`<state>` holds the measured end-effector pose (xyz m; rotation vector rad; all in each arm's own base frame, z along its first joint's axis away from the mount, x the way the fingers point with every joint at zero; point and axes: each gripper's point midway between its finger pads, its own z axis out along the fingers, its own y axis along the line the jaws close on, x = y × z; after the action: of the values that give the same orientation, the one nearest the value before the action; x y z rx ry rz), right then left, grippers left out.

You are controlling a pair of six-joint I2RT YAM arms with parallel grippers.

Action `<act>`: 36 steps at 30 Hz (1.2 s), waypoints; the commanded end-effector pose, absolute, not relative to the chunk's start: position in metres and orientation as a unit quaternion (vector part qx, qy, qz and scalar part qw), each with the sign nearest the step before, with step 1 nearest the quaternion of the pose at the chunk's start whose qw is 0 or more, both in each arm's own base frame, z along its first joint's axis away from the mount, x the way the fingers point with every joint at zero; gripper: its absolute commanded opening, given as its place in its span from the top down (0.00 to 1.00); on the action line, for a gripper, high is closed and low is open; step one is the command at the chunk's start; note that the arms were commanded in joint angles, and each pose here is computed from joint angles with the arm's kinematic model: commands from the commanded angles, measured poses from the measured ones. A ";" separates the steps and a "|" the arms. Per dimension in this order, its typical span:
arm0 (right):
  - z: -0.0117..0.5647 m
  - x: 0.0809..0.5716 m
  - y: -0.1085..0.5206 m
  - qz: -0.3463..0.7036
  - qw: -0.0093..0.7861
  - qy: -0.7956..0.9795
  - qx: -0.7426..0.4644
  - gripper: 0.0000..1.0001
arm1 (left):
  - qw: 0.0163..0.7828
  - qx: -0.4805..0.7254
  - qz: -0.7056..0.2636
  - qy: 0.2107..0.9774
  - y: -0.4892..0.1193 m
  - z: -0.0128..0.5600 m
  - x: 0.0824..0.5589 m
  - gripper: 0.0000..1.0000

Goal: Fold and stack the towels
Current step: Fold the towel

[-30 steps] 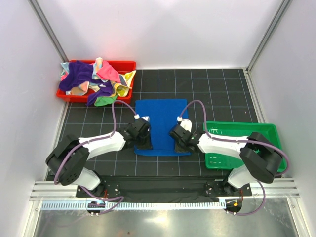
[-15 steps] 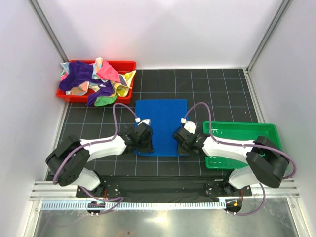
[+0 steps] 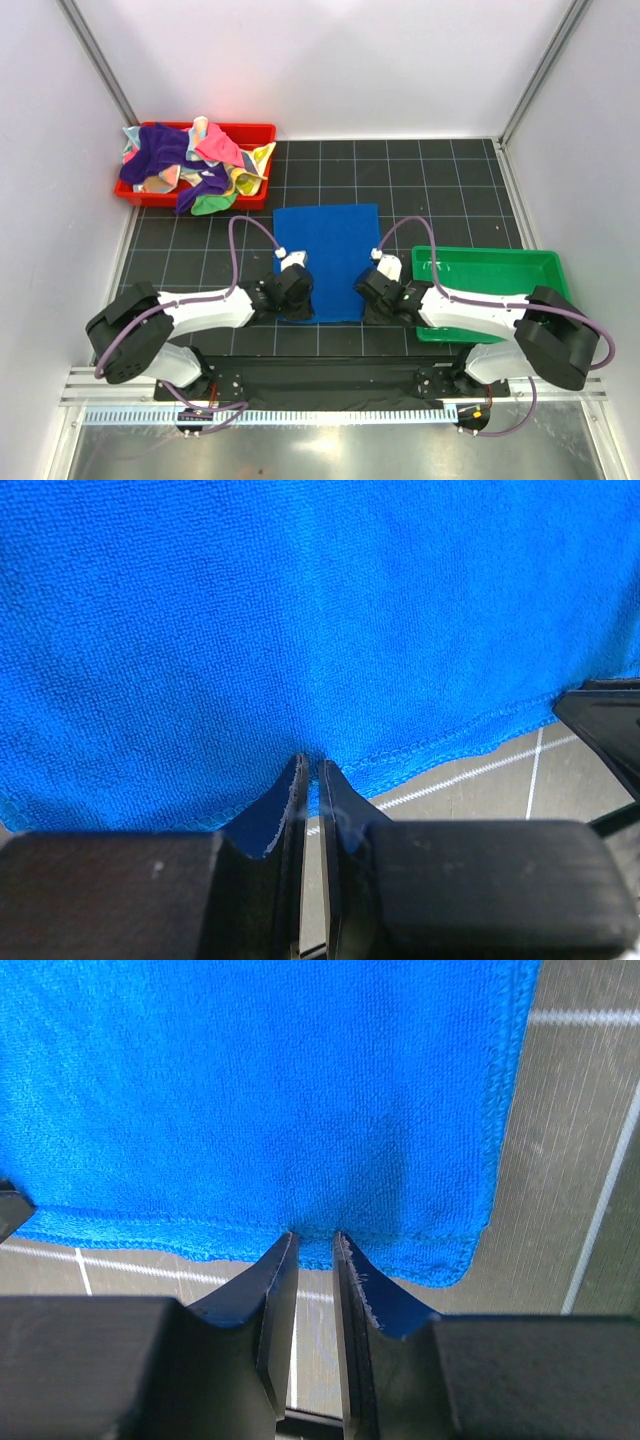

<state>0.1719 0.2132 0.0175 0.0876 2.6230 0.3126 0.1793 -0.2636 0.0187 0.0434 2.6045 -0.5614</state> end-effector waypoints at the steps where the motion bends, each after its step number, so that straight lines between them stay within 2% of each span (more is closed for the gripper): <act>1: 0.023 0.167 0.213 0.118 0.260 0.958 0.040 0.73 | 0.215 0.018 -0.181 0.959 -0.252 0.006 0.158 0.88; 12: 0.037 0.151 0.215 0.124 0.279 0.952 0.031 0.73 | 0.228 0.022 -0.166 0.959 -0.240 0.021 0.138 0.88; 18: 0.069 0.158 0.215 0.133 0.305 0.942 0.029 0.72 | 0.258 0.023 -0.165 0.952 -0.237 0.048 0.147 0.83; 21: 0.093 0.172 0.214 0.118 0.337 0.934 0.022 0.67 | 0.291 0.022 -0.158 0.943 -0.234 0.075 0.161 0.76; 24: 0.113 0.198 0.215 0.098 0.358 0.929 0.014 0.66 | 0.319 -0.004 -0.150 0.936 -0.225 0.102 0.194 0.70; 28: 0.139 0.242 0.228 0.115 0.363 0.925 0.011 0.65 | 0.342 -0.036 -0.143 0.928 -0.206 0.128 0.245 0.68; 34: 0.145 0.318 0.227 0.104 0.363 0.926 0.015 0.61 | 0.359 -0.042 -0.102 0.927 -0.190 0.144 0.318 0.64; 36: 0.129 0.336 0.231 0.091 0.348 0.933 0.004 0.61 | 0.357 -0.046 -0.088 0.929 -0.184 0.141 0.337 0.65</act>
<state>0.3046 0.2166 0.1256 0.1198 2.4333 0.2125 0.3157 -0.1881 0.1433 -0.2111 2.3800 -0.2897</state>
